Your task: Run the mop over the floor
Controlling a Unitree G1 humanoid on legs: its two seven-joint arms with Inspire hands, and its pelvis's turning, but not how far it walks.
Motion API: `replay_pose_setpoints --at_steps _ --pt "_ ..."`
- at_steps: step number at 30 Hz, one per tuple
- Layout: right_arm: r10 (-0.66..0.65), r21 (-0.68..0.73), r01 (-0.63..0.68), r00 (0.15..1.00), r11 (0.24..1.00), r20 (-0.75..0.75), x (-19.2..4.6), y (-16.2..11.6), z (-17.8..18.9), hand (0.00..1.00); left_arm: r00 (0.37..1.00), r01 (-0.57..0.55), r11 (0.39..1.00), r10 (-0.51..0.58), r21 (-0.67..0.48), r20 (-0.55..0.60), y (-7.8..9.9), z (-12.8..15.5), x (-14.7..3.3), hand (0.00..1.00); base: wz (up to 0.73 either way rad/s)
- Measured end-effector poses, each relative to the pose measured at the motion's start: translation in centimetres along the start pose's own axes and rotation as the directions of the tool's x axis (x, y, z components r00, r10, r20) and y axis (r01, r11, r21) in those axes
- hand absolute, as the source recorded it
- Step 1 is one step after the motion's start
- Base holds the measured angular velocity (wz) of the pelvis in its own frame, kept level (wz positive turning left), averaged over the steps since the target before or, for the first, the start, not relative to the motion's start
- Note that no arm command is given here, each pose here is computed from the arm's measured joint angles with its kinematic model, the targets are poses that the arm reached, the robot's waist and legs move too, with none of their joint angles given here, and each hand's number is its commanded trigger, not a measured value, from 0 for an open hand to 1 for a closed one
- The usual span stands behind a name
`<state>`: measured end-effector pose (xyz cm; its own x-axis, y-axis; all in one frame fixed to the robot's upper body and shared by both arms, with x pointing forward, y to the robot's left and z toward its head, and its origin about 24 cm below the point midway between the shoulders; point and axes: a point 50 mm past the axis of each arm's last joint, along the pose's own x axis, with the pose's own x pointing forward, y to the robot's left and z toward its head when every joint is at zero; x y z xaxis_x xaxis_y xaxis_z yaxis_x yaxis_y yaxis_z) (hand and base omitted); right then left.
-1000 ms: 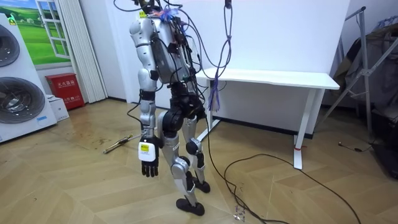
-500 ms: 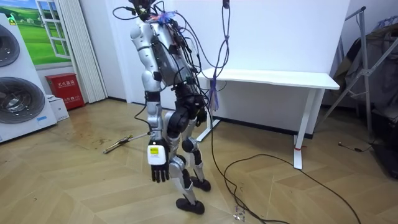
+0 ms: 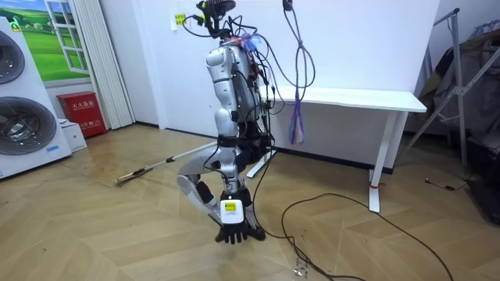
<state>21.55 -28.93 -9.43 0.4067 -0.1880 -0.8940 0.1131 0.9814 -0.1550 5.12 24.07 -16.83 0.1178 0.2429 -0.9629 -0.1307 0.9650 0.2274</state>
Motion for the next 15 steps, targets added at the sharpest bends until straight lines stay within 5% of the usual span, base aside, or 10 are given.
replay_pose_setpoints --at_steps 9,15 --pt "-0.117 -0.063 0.101 0.923 0.993 -0.367 -1.8 -4.2 -15.2 1.0 0.999 0.045 0.995 -0.045 0.084 0.003 -0.6 2.3 0.0 0.0 0.35" --pt "-0.101 -0.097 0.069 0.919 0.993 -0.382 -1.4 -0.4 -17.5 1.0 0.99 0.016 0.998 -0.024 0.056 0.136 -2.1 5.5 -0.4 0.0 -0.21"
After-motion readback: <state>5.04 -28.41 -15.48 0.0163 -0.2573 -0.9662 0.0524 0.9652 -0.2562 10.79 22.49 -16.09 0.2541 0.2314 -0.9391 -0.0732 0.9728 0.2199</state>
